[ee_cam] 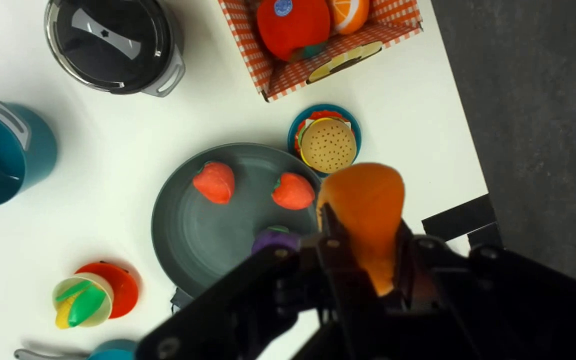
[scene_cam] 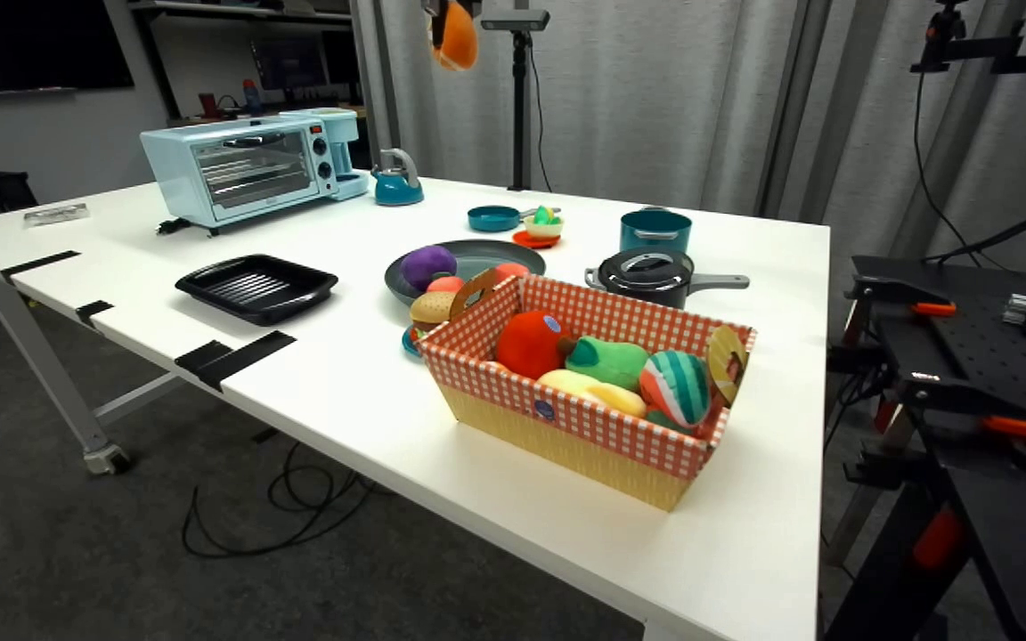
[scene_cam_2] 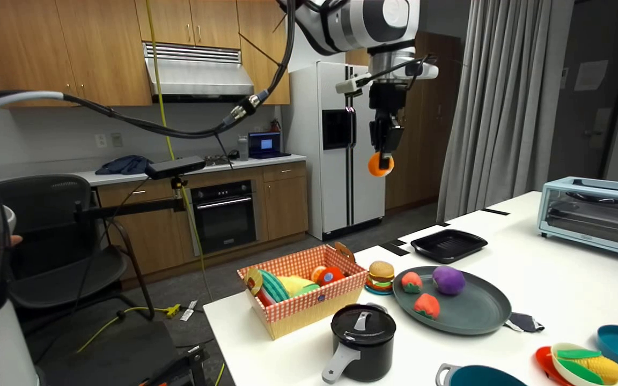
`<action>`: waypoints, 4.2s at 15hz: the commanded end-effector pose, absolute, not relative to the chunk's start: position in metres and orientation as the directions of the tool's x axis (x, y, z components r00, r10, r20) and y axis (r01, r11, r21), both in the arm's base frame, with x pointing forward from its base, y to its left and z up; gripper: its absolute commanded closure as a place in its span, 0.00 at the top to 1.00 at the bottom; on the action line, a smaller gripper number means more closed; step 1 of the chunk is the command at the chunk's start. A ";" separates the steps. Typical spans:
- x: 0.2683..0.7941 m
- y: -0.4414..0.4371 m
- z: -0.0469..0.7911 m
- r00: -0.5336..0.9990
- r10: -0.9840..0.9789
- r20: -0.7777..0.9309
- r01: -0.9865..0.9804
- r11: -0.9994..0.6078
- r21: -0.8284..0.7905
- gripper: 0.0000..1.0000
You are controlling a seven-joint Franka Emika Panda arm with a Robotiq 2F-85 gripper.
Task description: Remove the purple and orange plushies from the box
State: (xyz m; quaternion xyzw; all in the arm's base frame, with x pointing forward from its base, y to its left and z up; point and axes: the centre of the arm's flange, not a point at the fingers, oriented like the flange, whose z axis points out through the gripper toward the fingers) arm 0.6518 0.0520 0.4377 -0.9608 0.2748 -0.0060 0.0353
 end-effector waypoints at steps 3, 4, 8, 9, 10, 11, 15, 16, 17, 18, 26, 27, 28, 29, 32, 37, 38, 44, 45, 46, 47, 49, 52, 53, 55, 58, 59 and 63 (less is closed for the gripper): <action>0.691 0.019 0.429 0.798 -0.592 -0.116 -0.601 -0.797 -0.061 0.06; 0.695 0.012 0.428 0.787 -0.603 -0.130 -0.613 -0.788 -0.055 0.06; 0.712 -0.006 0.427 0.754 -0.640 -0.148 -0.647 -0.762 -0.002 0.06; 0.715 -0.010 0.427 0.747 -0.649 -0.148 -0.655 -0.756 0.008 0.06; 0.718 -0.013 0.427 0.739 -0.658 -0.147 -0.663 -0.748 0.013 0.06; 0.721 -0.016 0.427 0.731 -0.667 -0.144 -0.671 -0.741 0.022 0.06; 0.730 -0.022 0.426 0.710 -0.694 -0.123 -0.694 -0.718 0.046 0.06; 0.732 -0.023 0.426 0.703 -0.702 -0.119 -0.702 -0.711 0.044 0.06; 0.734 -0.023 0.427 0.701 -0.703 -0.119 -0.705 -0.708 0.038 0.38; 0.735 -0.023 0.428 0.699 -0.706 -0.117 -0.707 -0.706 0.036 0.49; 0.737 -0.017 0.441 0.703 -0.704 -0.101 -0.707 -0.707 0.013 1.00; 0.736 -0.014 0.442 0.707 -0.700 -0.103 -0.703 -0.711 0.008 1.00; 0.732 -0.009 0.445 0.715 -0.693 -0.097 -0.696 -0.718 0.002 1.00; 0.728 -0.003 0.446 0.723 -0.685 -0.095 -0.688 -0.726 -0.006 1.00; 0.712 0.024 0.449 0.763 -0.639 -0.095 -0.644 -0.765 -0.020 1.00; 0.689 0.074 0.467 0.843 -0.530 -0.091 -0.534 -0.845 -0.029 1.00; 0.682 0.083 0.470 0.860 -0.502 -0.093 -0.507 -0.861 -0.032 1.00; 0.634 0.117 0.473 0.919 -0.385 -0.082 -0.383 -0.923 0.035 1.00; 0.623 0.119 0.472 0.931 -0.357 -0.081 -0.353 -0.934 0.057 1.00; 0.611 0.121 0.470 0.941 -0.329 -0.084 -0.324 -0.943 0.070 1.00; 0.600 0.122 0.468 0.948 -0.306 -0.088 -0.298 -0.950 0.091 1.00; 0.576 0.122 0.462 0.960 -0.264 -0.096 -0.251 -0.960 0.125 1.00; 0.540 0.116 0.447 0.965 -0.234 -0.122 -0.214 -0.965 0.154 1.00; 0.528 0.115 0.443 0.965 -0.229 -0.129 -0.208 -0.965 0.161 1.00; 0.503 0.111 0.435 0.964 -0.220 -0.149 -0.195 -0.966 0.167 1.00; 0.468 0.105 0.420 0.959 -0.224 -0.176 -0.192 -0.965 0.179 1.00; 0.456 0.101 0.416 0.957 -0.225 -0.183 -0.193 -0.965 0.180 1.00; 0.417 0.089 0.400 0.950 -0.235 -0.206 -0.196 -0.962 0.190 1.00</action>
